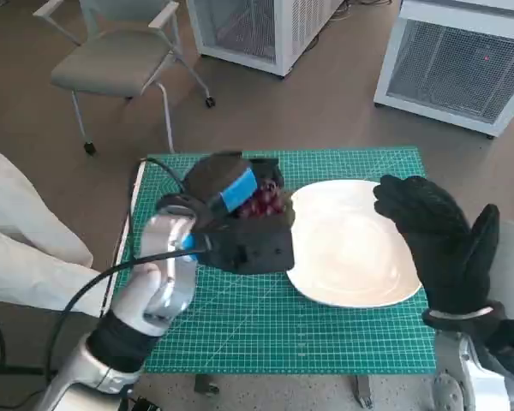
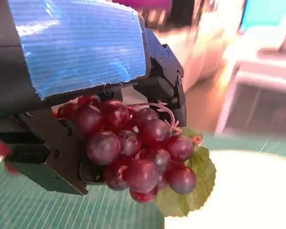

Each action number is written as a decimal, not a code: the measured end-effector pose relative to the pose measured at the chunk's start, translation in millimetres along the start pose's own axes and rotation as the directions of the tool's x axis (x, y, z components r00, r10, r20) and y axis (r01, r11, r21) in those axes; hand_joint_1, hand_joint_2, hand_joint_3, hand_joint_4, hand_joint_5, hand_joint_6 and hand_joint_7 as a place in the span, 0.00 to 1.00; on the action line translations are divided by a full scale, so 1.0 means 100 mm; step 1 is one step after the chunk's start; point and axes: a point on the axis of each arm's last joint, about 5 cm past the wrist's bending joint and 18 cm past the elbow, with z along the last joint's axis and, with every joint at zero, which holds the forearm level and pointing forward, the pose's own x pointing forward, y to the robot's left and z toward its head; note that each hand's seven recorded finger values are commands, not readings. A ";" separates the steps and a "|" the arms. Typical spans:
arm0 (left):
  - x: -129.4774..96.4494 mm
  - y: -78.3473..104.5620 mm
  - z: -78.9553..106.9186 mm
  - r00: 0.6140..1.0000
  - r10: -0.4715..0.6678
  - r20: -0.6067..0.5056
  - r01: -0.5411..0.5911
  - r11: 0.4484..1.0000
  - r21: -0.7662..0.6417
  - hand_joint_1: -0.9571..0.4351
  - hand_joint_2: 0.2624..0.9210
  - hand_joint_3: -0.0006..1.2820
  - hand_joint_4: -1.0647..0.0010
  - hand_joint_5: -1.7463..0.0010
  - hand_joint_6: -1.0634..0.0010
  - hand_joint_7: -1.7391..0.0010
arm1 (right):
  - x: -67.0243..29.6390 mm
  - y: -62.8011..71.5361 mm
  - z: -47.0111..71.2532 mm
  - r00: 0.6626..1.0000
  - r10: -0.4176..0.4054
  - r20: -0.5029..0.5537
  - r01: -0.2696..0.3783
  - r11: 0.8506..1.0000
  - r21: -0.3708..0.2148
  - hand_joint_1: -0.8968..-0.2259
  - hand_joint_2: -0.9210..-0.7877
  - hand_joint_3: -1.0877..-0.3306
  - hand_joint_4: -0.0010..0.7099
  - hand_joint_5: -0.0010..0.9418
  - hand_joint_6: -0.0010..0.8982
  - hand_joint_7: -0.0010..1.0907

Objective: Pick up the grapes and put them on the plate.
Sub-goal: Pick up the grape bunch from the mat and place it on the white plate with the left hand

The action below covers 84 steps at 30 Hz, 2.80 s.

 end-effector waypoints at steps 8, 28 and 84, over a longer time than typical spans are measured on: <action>0.00 0.01 0.00 1.000 0.009 0.010 -0.009 1.000 0.003 0.69 0.98 0.04 0.33 0.25 0.30 0.50 | -0.002 0.00 0.00 1.000 0.000 0.007 0.000 1.000 -0.003 0.78 0.00 0.60 0.57 0.82 0.21 0.93; 0.29 -0.14 0.59 0.977 -0.148 0.152 0.154 0.988 -0.026 0.69 0.95 0.05 0.29 0.29 0.32 0.48 | -0.009 -0.03 0.03 1.000 -0.009 0.022 0.010 1.000 -0.014 0.77 0.00 0.61 0.58 0.82 0.21 0.93; 0.60 -0.54 0.80 0.916 -0.338 0.218 0.364 0.926 -0.095 0.43 0.87 0.00 0.78 0.99 0.70 0.97 | -0.109 -0.04 0.09 0.998 -0.062 0.031 0.063 0.996 -0.056 0.77 0.00 0.62 0.59 0.80 0.23 0.90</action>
